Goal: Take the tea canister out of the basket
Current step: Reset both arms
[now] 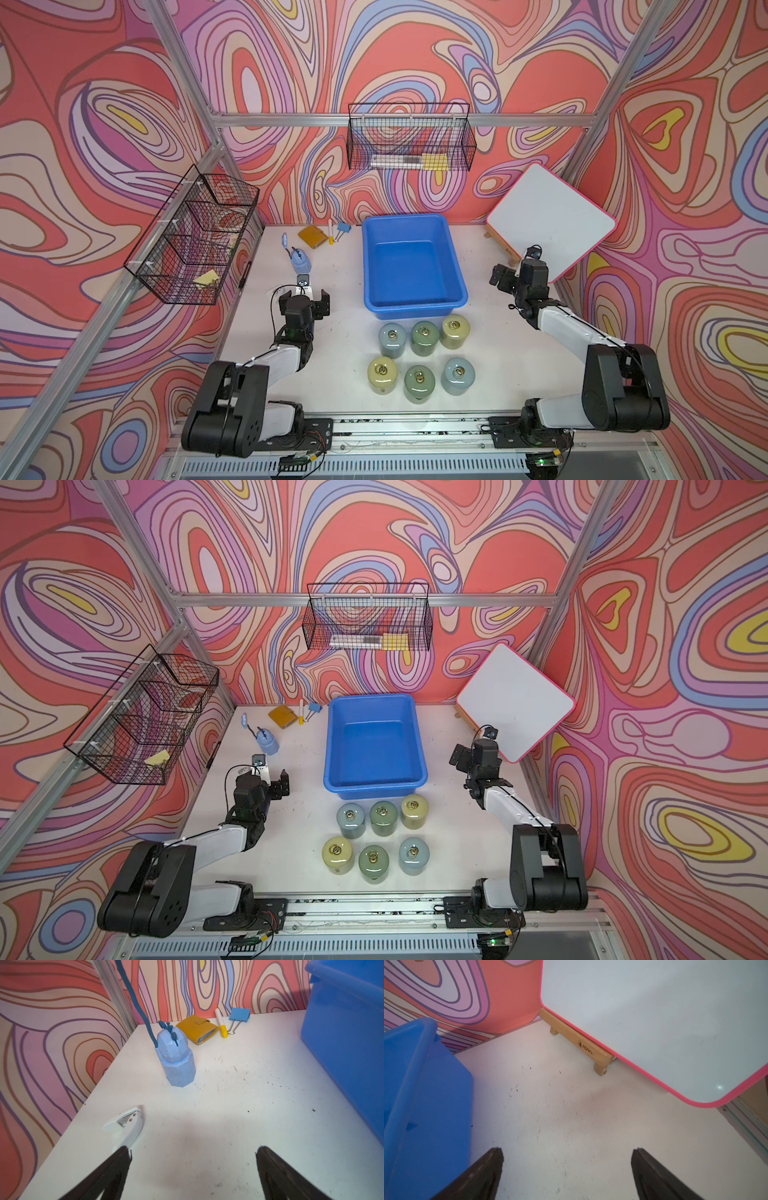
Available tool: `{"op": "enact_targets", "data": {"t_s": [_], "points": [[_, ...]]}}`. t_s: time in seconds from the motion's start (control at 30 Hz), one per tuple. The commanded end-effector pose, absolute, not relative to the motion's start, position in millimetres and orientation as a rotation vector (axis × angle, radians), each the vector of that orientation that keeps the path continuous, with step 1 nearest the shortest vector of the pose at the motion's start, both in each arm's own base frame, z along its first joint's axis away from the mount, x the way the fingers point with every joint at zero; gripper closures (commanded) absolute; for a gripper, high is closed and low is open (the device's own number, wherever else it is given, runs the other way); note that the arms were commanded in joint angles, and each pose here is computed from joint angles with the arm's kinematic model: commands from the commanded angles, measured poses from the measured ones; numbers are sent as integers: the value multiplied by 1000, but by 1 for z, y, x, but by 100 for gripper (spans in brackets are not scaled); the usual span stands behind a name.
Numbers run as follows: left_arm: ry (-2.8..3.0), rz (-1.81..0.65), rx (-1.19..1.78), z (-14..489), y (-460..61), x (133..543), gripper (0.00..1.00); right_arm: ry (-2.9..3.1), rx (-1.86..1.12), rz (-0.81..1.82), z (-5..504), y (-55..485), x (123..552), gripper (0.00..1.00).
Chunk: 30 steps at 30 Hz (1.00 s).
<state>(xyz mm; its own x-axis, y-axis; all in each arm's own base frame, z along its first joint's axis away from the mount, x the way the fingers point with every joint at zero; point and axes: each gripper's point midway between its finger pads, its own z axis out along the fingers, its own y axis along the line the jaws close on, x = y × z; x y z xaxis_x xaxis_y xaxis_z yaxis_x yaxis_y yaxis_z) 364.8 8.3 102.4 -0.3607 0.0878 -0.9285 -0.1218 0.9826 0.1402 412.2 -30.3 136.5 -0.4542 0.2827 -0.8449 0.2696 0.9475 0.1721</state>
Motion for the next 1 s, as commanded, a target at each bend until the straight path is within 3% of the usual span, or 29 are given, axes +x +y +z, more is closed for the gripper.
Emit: {"op": "enact_targets", "data": {"t_s": [0.0,0.5,0.97], "points": [[1822,176,-4,114,3,375,1,1971,351,-4,148,-32,419,2],[1946,87,7,88,6,394,1,2000,224,-10,121,-23,435,2],[1942,89,1,88,7,393,1,1761,233,-106,107,-38,412,2]]}}
